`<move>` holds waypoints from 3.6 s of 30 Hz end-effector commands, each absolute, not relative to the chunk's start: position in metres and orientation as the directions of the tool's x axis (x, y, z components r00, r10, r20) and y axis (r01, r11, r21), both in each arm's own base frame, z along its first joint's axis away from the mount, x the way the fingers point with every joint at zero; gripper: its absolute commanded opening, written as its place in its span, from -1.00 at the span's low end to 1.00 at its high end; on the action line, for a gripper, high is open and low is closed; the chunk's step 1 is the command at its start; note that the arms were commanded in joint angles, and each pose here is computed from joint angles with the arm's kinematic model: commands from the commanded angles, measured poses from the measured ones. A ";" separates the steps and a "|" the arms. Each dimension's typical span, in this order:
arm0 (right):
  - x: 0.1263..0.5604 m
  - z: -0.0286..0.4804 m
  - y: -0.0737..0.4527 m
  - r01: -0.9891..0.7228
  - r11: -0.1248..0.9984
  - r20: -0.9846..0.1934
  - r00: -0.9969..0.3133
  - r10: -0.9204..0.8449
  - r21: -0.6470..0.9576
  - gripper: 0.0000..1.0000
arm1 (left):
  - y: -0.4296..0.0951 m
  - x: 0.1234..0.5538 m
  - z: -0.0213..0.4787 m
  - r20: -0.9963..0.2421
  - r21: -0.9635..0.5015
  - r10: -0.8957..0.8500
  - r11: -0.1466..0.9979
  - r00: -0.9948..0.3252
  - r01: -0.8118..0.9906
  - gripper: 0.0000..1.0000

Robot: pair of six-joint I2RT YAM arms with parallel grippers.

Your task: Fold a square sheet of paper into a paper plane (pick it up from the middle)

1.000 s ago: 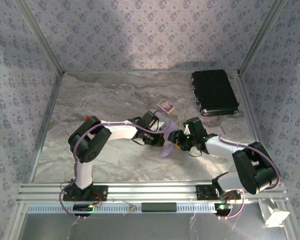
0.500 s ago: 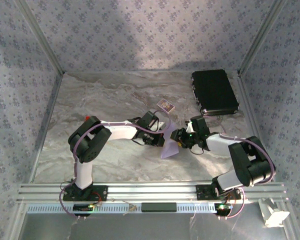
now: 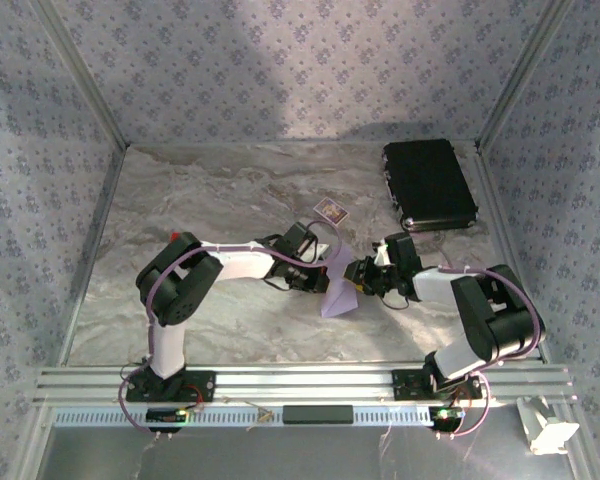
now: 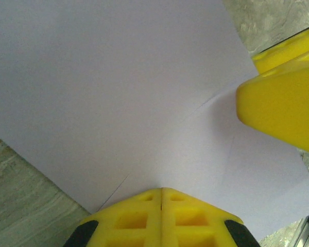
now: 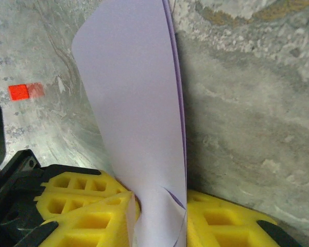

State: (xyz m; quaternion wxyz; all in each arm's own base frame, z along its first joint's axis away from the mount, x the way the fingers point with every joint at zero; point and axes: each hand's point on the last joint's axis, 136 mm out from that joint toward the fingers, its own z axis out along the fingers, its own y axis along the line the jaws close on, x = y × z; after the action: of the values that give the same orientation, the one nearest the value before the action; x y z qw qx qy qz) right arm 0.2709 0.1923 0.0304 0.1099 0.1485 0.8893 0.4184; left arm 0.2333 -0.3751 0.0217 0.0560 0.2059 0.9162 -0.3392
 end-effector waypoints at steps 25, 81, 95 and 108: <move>0.273 0.060 0.176 0.029 0.691 -0.258 -0.916 0.308 0.722 -0.90 | -0.337 0.249 0.097 -0.507 -0.467 0.202 0.753 -0.838 0.464 -0.29; 0.261 0.131 0.160 -0.108 0.897 -0.515 -0.786 -0.341 -0.429 -0.99 | -0.155 0.268 0.179 -0.767 -0.365 -0.278 0.930 -0.578 0.036 0.99; 0.255 0.097 0.204 -0.204 0.885 -0.436 -0.809 -0.393 -0.419 -1.00 | -0.140 0.264 0.191 -0.806 -0.368 -0.302 0.929 -0.509 0.032 0.99; 0.253 0.072 0.263 -0.264 0.926 -0.399 -0.845 -0.357 -0.269 -0.92 | -0.132 0.259 0.192 -0.806 -0.362 -0.304 0.932 -0.508 0.016 0.99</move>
State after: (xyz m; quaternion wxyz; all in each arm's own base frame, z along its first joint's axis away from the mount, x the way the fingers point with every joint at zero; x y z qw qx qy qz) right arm 0.2545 0.2482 0.0759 0.2384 -0.1779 0.9444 -0.1400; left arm 0.2603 -0.1367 0.1933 0.4895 -0.0815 0.8507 -0.1732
